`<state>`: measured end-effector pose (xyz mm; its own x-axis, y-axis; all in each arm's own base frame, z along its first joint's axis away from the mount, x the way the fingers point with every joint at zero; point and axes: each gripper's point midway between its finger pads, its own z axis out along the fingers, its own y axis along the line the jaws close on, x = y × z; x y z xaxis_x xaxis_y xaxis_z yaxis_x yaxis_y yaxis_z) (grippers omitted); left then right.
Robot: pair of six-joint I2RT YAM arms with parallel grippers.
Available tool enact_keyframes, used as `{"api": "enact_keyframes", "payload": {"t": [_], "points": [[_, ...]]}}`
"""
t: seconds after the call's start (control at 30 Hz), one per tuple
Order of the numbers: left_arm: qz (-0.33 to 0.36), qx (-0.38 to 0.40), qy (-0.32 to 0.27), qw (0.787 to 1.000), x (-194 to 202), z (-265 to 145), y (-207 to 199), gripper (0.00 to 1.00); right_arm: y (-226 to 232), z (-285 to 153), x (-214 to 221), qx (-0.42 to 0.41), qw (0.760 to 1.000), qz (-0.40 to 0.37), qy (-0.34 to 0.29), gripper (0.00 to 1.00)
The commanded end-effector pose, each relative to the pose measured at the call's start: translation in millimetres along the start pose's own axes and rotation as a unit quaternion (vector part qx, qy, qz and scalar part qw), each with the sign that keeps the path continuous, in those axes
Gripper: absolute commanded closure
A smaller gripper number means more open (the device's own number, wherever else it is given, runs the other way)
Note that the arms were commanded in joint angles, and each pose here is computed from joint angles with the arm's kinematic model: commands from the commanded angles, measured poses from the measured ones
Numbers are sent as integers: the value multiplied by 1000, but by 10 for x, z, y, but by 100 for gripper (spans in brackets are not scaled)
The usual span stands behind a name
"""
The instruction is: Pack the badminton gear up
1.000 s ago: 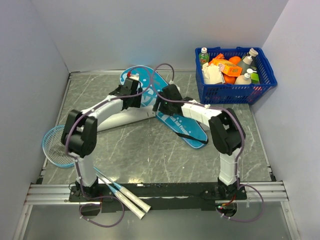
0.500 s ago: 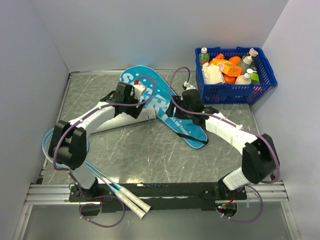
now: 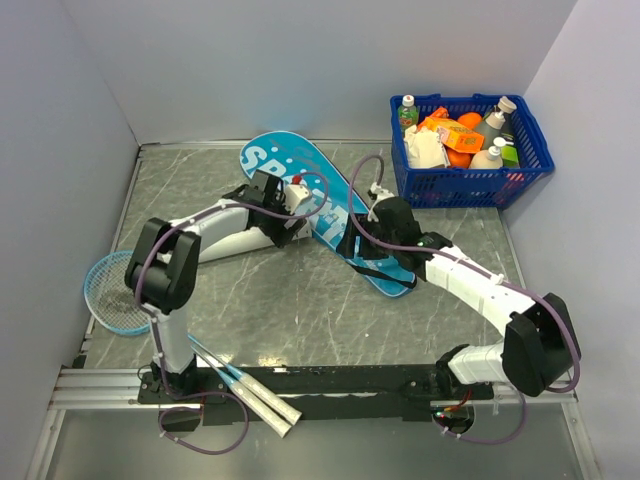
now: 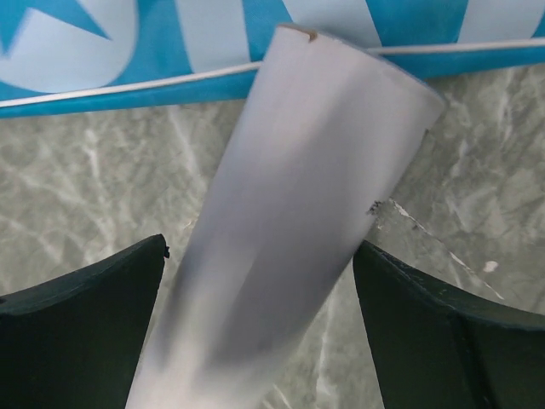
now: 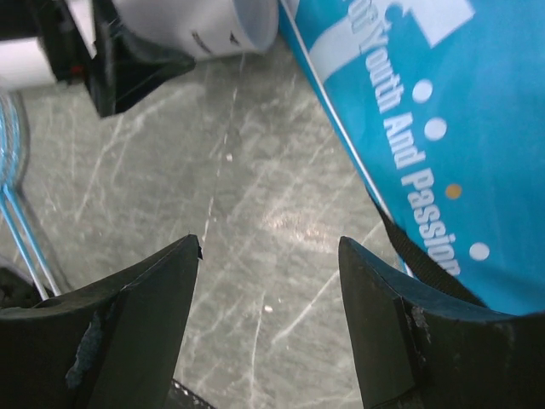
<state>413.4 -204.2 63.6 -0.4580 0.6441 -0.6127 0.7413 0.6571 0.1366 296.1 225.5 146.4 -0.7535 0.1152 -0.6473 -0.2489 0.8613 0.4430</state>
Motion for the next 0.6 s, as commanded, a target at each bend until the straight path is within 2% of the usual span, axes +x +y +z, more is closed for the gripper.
{"api": "enact_keyframes", "payload": {"t": [0.0,0.2,0.4,0.5,0.53,0.57], "points": [[35,23,-7,999,-96,104,-19,4,82,-13,76,-28,1000,-11,5,26],[36,62,16,997,21,219,-145,2,52,49,181,-31,999,-8,20,26],[31,54,4,998,-40,148,-155,19,63,45,179,-34,999,-3,18,27],[34,32,-3,999,-109,65,-105,47,92,19,190,-41,999,0,17,27],[37,23,-2,999,-114,47,-109,73,97,-2,191,-42,999,0,16,27],[41,13,-15,999,-189,-3,-102,92,94,-14,184,-42,999,1,14,27]]}}
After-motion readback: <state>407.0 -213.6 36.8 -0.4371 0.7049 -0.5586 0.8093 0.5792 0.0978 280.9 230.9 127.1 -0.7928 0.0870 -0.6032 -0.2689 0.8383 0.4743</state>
